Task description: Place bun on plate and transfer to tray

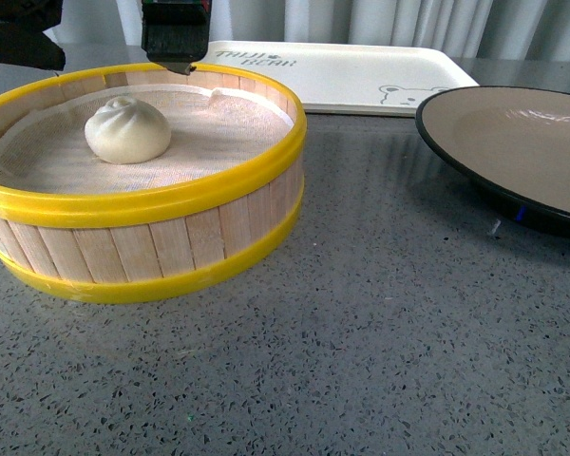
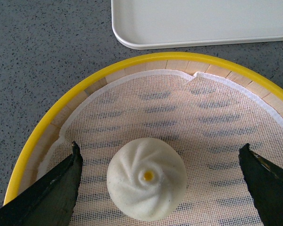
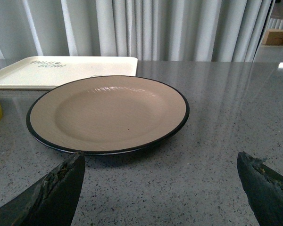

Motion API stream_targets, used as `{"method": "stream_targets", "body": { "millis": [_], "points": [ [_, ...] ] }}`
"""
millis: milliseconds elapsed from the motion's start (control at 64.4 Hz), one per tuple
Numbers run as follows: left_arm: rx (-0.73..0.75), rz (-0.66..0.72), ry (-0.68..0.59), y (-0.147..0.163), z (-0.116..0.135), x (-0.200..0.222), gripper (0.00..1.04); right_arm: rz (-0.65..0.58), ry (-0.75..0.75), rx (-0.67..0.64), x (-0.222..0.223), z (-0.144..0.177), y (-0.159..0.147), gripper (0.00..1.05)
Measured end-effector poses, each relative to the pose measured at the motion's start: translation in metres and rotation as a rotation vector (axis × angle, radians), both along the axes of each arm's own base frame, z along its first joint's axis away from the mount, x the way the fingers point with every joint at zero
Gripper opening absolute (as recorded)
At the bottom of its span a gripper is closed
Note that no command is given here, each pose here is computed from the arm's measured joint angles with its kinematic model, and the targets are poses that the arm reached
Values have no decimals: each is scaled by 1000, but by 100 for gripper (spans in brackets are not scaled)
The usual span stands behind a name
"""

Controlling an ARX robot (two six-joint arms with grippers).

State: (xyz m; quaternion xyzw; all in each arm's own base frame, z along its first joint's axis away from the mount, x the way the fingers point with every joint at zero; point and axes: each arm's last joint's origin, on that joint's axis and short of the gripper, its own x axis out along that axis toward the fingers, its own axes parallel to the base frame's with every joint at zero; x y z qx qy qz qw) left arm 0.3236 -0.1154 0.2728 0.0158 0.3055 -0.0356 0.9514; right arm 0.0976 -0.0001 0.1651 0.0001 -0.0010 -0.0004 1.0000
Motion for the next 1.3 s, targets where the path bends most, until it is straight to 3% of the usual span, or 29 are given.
{"method": "stream_targets", "body": {
  "millis": [823, 1165, 1305],
  "points": [
    [53, 17, 74, -2, -21, 8, 98, 0, 0, 0, 0, 0, 0, 96],
    [60, 15, 74, -2, -22, 8, 37, 0, 0, 0, 0, 0, 0, 96],
    [68, 8, 71, -3, -21, 8, 17, 0, 0, 0, 0, 0, 0, 96]
  ]
}}
